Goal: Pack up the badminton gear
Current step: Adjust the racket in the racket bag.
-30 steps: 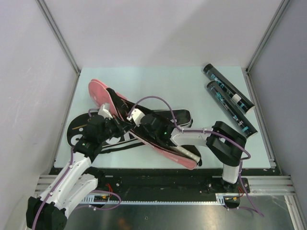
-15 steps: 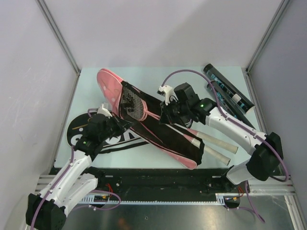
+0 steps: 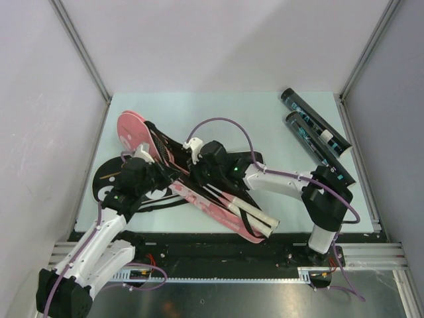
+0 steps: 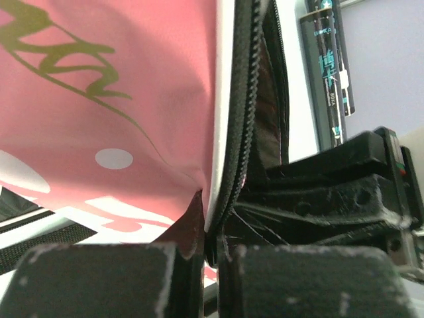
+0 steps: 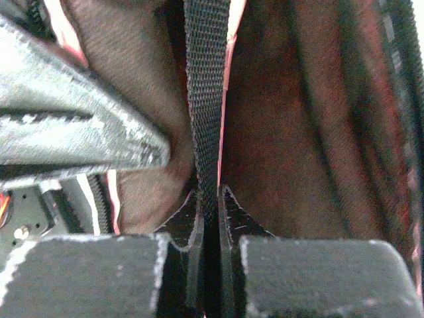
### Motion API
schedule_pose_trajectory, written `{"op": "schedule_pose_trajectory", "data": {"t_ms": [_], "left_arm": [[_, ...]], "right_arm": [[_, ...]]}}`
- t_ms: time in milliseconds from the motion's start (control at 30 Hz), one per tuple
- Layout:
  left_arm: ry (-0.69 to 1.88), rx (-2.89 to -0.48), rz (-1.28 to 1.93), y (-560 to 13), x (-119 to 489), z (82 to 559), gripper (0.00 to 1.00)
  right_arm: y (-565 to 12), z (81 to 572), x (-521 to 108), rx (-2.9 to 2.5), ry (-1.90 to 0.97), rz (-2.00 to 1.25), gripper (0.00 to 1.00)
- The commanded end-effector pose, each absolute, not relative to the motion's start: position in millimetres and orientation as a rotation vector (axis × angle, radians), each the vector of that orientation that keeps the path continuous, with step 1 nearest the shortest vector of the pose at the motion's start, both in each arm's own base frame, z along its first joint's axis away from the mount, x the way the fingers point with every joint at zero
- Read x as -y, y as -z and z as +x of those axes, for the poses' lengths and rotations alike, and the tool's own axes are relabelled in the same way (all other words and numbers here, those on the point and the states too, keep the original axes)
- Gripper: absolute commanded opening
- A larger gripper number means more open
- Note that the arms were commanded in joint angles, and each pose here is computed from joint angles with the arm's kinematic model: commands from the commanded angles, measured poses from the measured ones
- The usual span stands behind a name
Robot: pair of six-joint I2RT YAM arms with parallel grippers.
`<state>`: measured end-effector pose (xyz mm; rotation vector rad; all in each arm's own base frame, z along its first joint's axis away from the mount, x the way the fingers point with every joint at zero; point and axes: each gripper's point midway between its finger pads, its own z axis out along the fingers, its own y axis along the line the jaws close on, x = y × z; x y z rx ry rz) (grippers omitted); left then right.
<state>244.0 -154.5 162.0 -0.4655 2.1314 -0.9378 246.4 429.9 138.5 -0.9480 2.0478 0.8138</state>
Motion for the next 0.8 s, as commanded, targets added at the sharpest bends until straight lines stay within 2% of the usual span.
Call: {"op": "schedule_pose_trajectory", "data": {"t_ms": [0,100,167,267,367,400,433,467,633,767], "left_arm": [[1.021,-2.06,-0.318,-186.9,167.1,243.7,0.0],[1.061,-2.026,-0.266,-195.4,172.5,242.6,0.01],[1.079,-2.031,-0.255,-194.3,175.7,241.4,0.0],[1.089,-2.045,-0.265,-185.9,175.6,236.5,0.0],[1.088,-2.058,-0.282,-176.8,174.1,232.9,0.0],[1.09,-2.059,-0.281,-176.5,174.2,232.4,0.0],[1.089,-2.057,-0.274,-177.1,174.3,232.4,0.01],[1.086,-2.054,-0.267,-178.3,174.2,232.8,0.01],[1.071,-2.067,-0.269,-173.5,173.3,233.5,0.0],[1.075,-2.057,-0.255,-174.3,173.4,232.1,0.0]], "right_arm": [[-182.0,292.8,-455.6,-1.787,-0.813,-0.859,0.0],[-175.1,291.4,-468.1,-1.707,-0.767,-0.94,0.0],[-168.2,284.2,-481.2,-1.621,-0.683,-1.029,0.04],[-163.4,310.5,-479.1,-1.665,-0.627,-0.898,0.1],[-161.0,327.2,-475.4,-1.806,-0.719,-0.845,0.29],[-154.4,308.5,-477.8,-1.873,-0.824,-0.927,0.35],[-151.5,298.4,-475.9,-1.906,-0.892,-0.962,0.5],[-151.2,291.9,-472.7,-1.937,-0.933,-0.977,0.54],[-171.6,243.7,-429.1,-2.029,-0.926,-1.032,0.65],[-175.6,233.9,-402.9,-2.065,-0.878,-1.068,0.65]]}}
